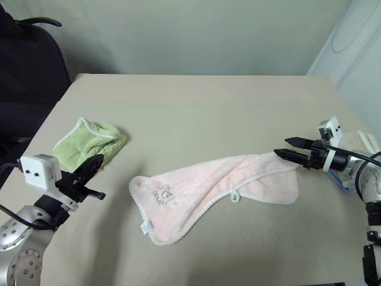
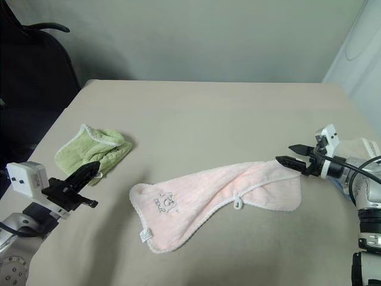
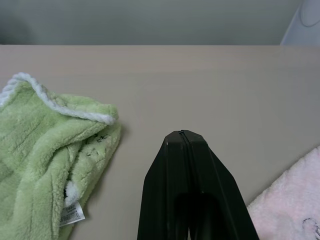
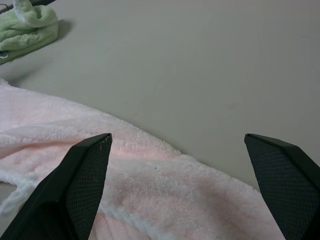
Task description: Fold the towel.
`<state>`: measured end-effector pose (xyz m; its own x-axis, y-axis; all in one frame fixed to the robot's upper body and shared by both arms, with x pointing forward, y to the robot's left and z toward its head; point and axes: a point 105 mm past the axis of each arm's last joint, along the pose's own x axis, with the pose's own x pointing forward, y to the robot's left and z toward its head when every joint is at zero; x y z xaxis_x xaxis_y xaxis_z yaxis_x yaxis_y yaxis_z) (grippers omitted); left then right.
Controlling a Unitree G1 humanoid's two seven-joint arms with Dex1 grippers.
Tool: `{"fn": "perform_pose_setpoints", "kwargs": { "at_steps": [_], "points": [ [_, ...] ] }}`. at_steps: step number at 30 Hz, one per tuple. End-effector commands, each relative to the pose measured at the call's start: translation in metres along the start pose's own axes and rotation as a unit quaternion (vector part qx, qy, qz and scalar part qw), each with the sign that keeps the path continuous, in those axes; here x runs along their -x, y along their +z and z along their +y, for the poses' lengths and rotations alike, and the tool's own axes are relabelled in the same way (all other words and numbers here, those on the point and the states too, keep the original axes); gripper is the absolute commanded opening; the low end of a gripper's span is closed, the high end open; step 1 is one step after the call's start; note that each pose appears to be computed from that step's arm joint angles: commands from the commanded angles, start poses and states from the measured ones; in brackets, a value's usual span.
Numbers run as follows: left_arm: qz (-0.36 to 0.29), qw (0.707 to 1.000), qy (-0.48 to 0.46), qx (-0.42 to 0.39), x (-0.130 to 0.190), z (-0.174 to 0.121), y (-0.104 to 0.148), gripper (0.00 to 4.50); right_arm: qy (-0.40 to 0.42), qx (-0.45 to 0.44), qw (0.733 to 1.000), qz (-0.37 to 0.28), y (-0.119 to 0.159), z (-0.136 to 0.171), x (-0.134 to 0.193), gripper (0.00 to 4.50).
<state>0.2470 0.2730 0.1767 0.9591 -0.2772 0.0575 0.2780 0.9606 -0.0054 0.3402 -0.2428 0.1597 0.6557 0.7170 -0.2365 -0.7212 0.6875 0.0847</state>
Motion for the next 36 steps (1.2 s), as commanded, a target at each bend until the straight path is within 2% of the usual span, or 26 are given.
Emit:
{"fn": "perform_pose_setpoints", "kwargs": {
  "at_steps": [1,11,18,22,26,30,36],
  "points": [
    [-0.005,1.000,-0.020,-0.017,-0.003,-0.010,0.007,0.00,0.014,0.022,0.999,-0.023,0.013,0.006,-0.001,4.49],
    [0.020,0.997,-0.029,-0.064,-0.012,-0.011,-0.001,0.00,-0.001,0.017,1.000,-0.021,0.004,0.008,0.005,4.49],
    [0.016,0.997,-0.056,-0.049,-0.024,-0.028,-0.012,0.00,-0.041,-0.004,0.999,-0.006,-0.003,0.000,0.023,4.49],
    [0.027,0.994,-0.085,-0.061,-0.029,-0.044,-0.018,0.00,-0.051,-0.012,0.999,0.006,-0.004,-0.005,0.021,4.49],
    [0.038,0.993,-0.092,-0.062,-0.031,-0.046,-0.028,0.00,-0.081,-0.013,0.997,0.011,0.000,-0.016,0.020,4.49],
    [0.048,0.990,-0.117,-0.063,-0.030,-0.056,-0.034,0.00,-0.098,-0.029,0.994,0.032,-0.001,-0.017,0.031,4.49],
    [0.046,0.988,-0.135,-0.054,-0.036,-0.065,-0.040,0.00,-0.135,-0.042,0.986,0.086,-0.020,-0.022,0.044,4.49]
  ]
}}
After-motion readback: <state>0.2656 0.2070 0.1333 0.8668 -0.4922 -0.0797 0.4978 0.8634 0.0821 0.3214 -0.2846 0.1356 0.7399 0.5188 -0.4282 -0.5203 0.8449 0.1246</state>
